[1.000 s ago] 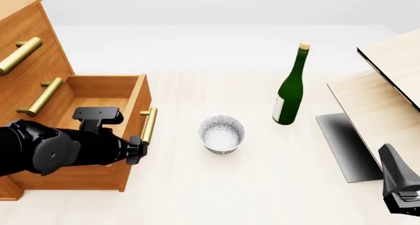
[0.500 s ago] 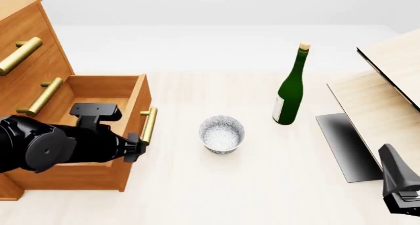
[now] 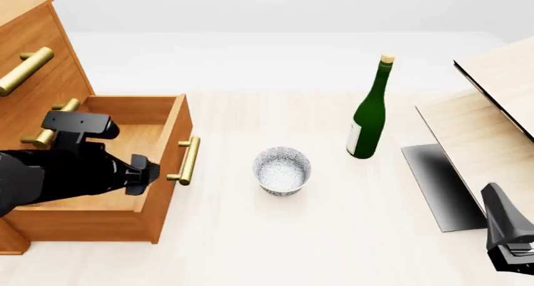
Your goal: Put the bowl in the bottom drawer of the cabinet and close it.
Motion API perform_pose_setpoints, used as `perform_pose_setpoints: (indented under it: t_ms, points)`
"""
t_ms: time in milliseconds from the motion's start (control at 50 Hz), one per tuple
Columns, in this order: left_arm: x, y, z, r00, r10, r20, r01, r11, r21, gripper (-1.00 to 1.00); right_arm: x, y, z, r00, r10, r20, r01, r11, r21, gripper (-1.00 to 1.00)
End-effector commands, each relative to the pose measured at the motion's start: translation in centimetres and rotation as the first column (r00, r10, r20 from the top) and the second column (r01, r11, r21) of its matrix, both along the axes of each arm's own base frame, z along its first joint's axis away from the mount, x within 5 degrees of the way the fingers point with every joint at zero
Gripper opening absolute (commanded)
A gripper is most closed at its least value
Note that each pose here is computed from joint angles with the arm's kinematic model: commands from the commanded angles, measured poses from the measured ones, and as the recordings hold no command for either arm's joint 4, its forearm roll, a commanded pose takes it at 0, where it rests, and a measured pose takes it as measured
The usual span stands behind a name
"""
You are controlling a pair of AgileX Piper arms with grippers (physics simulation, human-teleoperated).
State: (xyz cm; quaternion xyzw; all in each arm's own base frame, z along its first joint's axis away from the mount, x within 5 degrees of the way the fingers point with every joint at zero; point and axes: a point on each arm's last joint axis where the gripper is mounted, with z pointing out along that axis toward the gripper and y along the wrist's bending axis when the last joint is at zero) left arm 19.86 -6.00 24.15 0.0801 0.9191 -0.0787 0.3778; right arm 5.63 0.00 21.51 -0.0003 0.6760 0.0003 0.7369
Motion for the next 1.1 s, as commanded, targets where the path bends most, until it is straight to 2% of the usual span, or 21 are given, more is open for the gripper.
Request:
perform_pose_setpoints:
  t_ms: [20,180,240,460,820,1100]
  points:
    - [-1.4,0.8,3.0,0.994,-0.015,0.106,0.015,1.0,0.005,1.0,0.0,0.0,0.0,1.0,0.0,0.0,0.0,1.0,0.0,1.0]
    - [-2.0,0.8,4.1,0.991,-0.012,0.132,0.014,1.0,-0.015,1.0,0.0,0.0,0.0,1.0,0.0,0.0,0.0,1.0,0.0,1.0]
    - [-2.4,0.1,4.8,0.989,-0.019,0.144,0.027,0.998,-0.053,1.0,0.0,0.0,0.0,1.0,0.0,0.0,0.0,1.0,0.0,1.0]
    - [-3.2,-0.2,6.7,0.982,-0.037,0.187,0.053,0.995,-0.082,1.0,0.0,0.0,0.0,1.0,0.0,0.0,0.0,1.0,0.0,1.0]
    - [-3.3,-0.4,9.9,0.966,-0.049,0.254,0.076,0.992,-0.099,1.0,0.0,0.0,0.0,1.0,0.0,0.0,0.0,1.0,0.0,1.0]
    - [-3.2,-0.6,10.5,0.961,-0.064,0.267,0.092,0.992,-0.091,1.0,0.0,0.0,0.0,1.0,0.0,0.0,0.0,1.0,0.0,1.0]
